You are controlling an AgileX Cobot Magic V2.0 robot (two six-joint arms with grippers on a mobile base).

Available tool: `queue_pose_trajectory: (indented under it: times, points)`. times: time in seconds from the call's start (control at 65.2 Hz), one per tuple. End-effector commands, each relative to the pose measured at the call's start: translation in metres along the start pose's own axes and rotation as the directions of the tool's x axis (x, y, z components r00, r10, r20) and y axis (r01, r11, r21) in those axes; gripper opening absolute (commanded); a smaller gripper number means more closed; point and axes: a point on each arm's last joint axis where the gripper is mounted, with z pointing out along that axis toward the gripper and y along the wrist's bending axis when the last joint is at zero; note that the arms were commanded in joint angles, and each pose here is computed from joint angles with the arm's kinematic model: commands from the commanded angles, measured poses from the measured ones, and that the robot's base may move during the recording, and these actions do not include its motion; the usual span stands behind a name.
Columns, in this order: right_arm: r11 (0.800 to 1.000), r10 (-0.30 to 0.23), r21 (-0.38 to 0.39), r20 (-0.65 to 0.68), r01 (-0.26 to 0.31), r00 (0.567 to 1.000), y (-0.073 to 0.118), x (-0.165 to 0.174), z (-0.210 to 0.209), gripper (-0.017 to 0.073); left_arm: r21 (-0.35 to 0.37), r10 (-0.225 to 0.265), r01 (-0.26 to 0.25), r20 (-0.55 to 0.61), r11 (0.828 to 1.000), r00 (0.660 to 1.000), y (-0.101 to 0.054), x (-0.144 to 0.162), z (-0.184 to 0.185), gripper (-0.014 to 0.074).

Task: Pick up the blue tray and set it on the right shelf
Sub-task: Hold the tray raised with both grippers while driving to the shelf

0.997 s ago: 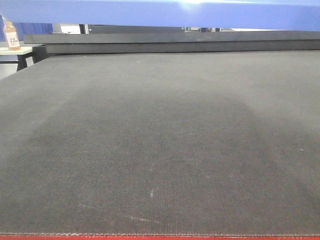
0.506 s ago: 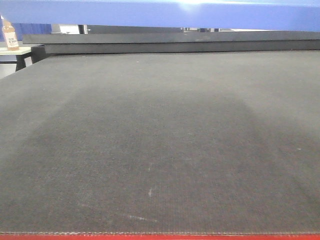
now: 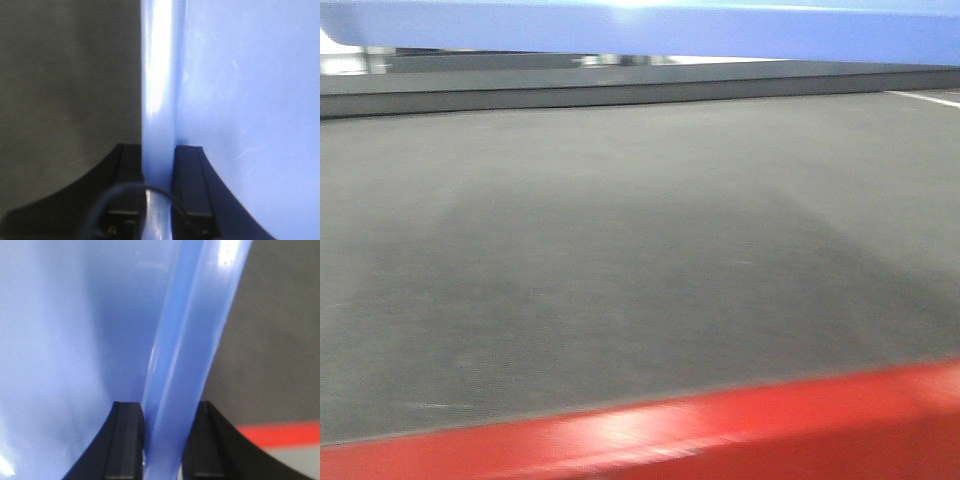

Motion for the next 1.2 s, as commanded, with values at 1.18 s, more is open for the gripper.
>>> queue_pose_trajectory:
  times: [1.18]
  points:
    - [0.999, -0.023, -0.043, 0.094, 0.027, 0.995, 0.0009, -0.0045, -0.0172, 0.0056, 0.035, 0.001, 0.0, -0.013, 0.999, 1.0, -0.0038, 0.0065, -0.0217, -0.0048]
